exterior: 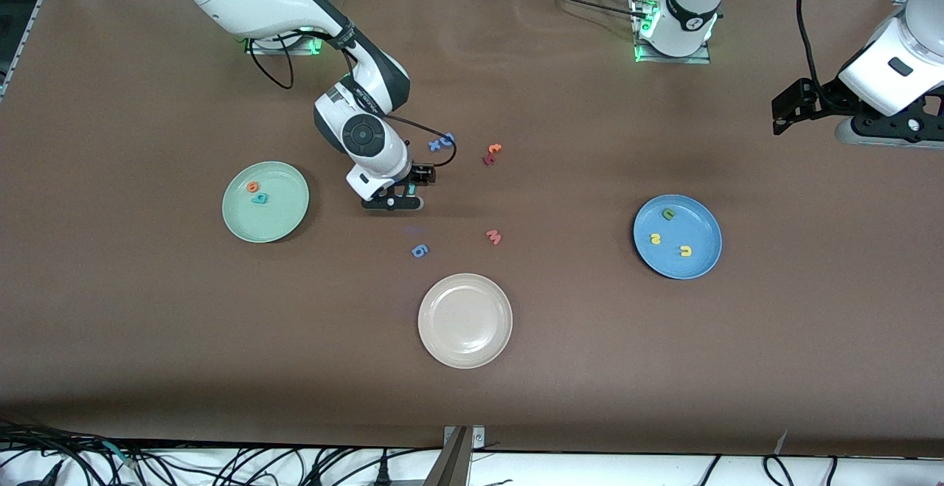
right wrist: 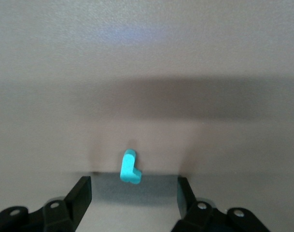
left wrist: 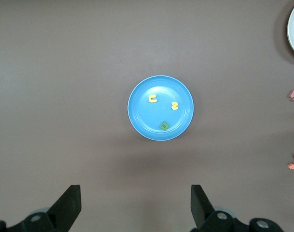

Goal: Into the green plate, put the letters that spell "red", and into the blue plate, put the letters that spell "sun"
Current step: 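Reach the right gripper down to the teal letter among the scattered letters, then close the right gripper on the teal letter and lift it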

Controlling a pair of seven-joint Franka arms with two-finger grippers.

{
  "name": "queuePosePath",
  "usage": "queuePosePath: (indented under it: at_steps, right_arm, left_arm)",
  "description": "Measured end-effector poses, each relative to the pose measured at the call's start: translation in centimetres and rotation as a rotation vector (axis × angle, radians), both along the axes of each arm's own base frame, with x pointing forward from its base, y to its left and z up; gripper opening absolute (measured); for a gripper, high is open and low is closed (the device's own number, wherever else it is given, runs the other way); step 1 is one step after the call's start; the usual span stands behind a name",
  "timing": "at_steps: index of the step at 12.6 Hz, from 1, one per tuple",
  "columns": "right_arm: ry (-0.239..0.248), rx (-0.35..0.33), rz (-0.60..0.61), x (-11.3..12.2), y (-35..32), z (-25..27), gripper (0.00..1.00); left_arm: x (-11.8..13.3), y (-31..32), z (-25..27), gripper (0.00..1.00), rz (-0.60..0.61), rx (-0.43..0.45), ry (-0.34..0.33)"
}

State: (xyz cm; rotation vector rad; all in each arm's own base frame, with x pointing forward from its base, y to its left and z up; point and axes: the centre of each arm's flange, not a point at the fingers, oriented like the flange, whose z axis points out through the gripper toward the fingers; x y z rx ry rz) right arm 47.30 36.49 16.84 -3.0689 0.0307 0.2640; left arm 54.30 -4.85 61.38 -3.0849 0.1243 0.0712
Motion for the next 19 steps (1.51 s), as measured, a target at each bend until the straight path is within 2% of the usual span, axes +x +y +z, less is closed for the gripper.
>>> queuePosePath:
  at_steps: [1,2,4,6,8,9,10,13,14,19]
  right_arm:
    - [-0.002,0.0,-0.001,0.1,-0.1,0.0,0.72]
    - [-0.003,0.0,-0.001,0.1,-0.1,0.1,0.71]
    - [-0.006,-0.001,-0.002,0.2,-0.1,0.2,0.54]
    - [-0.006,-0.001,-0.002,0.2,-0.1,0.2,0.52]
    - [-0.006,-0.001,-0.001,0.2,-0.1,0.2,0.38]
    - [-0.006,-0.001,-0.001,0.2,-0.1,0.2,0.38]
    - [-0.008,0.001,-0.001,0.2,0.0,0.3,0.32]
    - [-0.009,0.002,0.0,0.2,0.0,0.3,0.26]
    - [-0.013,0.004,0.001,0.2,0.1,0.6,0.19]
    - [-0.012,0.002,-0.002,0.2,0.0,0.5,0.19]
  left_arm:
    - [0.0,0.1,0.0,1.0,0.001,0.0,0.001]
    - [0.1,0.1,-0.2,1.0,0.002,0.0,0.004]
    - [0.5,0.2,-0.7,1.0,0.002,-0.001,0.005]
    - [1.1,0.2,-1.2,1.0,0.003,-0.004,-0.005]
    - [1.5,0.2,-1.5,1.0,0.002,-0.005,-0.01]
    - [1.5,0.2,-1.6,1.0,0.002,-0.005,-0.009]
    - [1.6,0.2,-1.7,1.0,0.002,-0.005,-0.008]
    - [1.6,0.1,-1.7,1.0,0.001,-0.005,-0.008]
    - [1.6,0.1,-1.7,1.0,0.001,-0.005,-0.008]
    - [1.6,0.1,-1.7,1.0,0.001,-0.005,-0.008]
